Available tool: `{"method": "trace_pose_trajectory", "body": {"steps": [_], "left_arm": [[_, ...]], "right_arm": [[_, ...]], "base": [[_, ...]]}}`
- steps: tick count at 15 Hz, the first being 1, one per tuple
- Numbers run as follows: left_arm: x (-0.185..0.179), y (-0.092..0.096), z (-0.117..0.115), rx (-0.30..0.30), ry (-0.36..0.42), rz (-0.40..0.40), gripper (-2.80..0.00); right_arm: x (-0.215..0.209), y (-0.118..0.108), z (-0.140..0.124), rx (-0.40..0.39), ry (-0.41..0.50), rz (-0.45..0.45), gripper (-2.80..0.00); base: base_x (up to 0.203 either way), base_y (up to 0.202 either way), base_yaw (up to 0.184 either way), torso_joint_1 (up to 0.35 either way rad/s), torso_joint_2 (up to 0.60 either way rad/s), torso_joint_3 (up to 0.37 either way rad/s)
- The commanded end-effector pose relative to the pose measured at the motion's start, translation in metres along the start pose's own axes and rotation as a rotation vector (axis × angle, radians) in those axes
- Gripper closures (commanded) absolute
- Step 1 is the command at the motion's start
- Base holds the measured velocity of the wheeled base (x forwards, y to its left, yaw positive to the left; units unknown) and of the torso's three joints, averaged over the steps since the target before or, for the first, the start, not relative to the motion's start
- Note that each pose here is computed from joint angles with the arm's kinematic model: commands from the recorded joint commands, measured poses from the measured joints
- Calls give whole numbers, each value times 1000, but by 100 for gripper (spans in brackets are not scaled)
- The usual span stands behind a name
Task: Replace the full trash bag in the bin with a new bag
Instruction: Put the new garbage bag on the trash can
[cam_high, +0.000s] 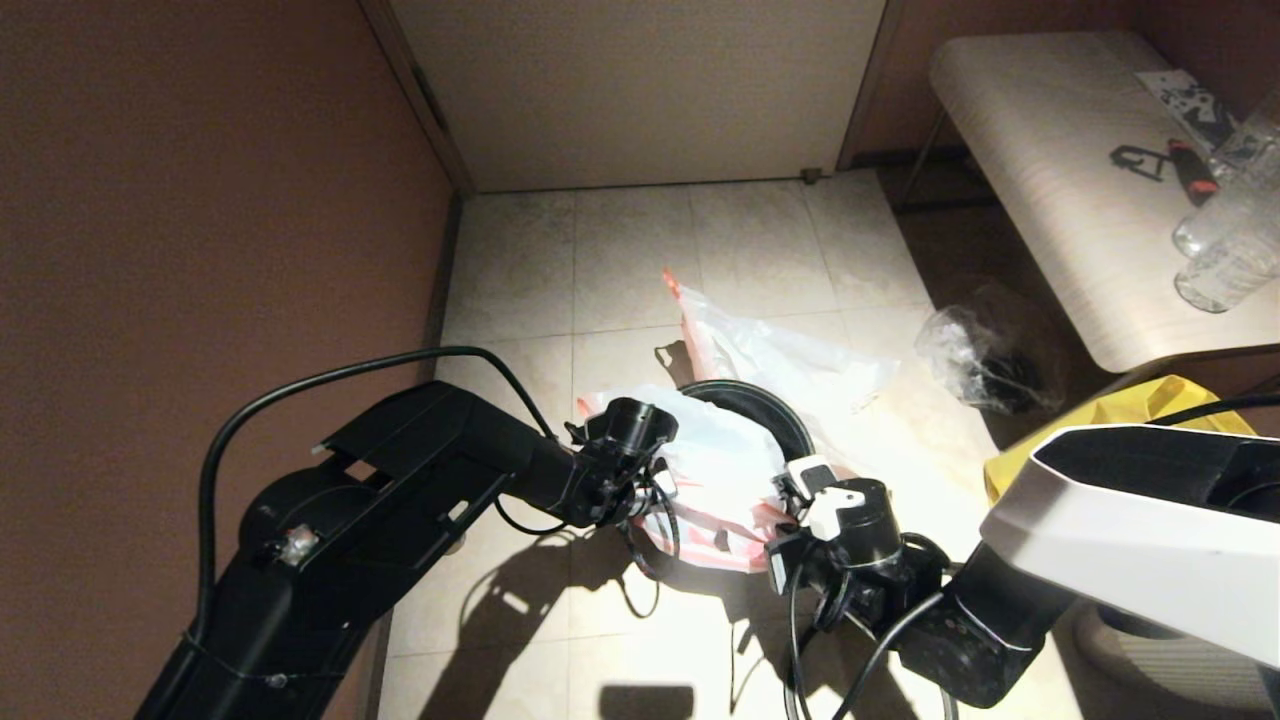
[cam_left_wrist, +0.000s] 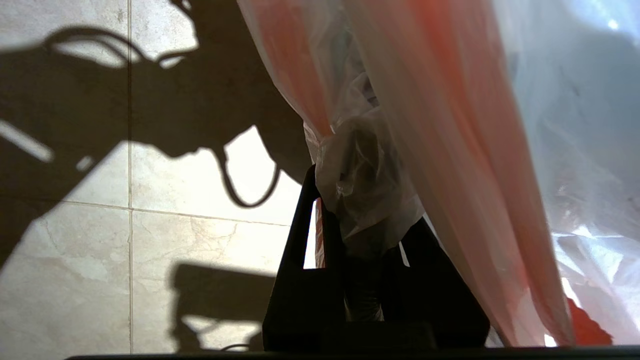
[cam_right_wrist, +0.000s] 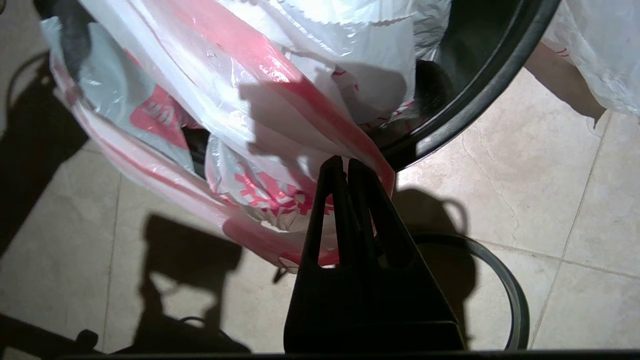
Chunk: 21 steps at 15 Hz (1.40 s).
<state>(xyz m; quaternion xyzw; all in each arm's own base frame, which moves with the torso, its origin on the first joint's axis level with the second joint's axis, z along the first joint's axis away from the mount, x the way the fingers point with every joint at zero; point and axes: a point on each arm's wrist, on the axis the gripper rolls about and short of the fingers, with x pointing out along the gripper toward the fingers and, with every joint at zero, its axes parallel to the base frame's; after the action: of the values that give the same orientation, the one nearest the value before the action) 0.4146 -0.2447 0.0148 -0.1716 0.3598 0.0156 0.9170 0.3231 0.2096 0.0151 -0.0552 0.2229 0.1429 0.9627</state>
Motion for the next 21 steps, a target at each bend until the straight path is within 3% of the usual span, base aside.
{"method": "trace_pose_trajectory", "body": {"steps": [1,8,12,14,21], "left_arm": [[-1,0,1,-5,-3,0,0],[0,0,1,-7,-5,0,0],[-1,1,3,-11,-6,-1,0],[0,1,4,-28,-9,-1,0],[0,1,4,-28,-10,0,0]], "right_arm": [[7,-7,-2,10,1,-18,0],[14,-36,-16,36,53,-89,0],[25,-36,-37,28,109,-83,0],[32,-37,-42,34,88,-86,0],[-26,-40,1,114,-46,-49,0]], "base": [[0,0,0,0,0,0],[0,0,0,0,0,0],[0,0,0,0,0,0],[0,0,0,0,0,0],[0,0,0,0,0,0]]}}
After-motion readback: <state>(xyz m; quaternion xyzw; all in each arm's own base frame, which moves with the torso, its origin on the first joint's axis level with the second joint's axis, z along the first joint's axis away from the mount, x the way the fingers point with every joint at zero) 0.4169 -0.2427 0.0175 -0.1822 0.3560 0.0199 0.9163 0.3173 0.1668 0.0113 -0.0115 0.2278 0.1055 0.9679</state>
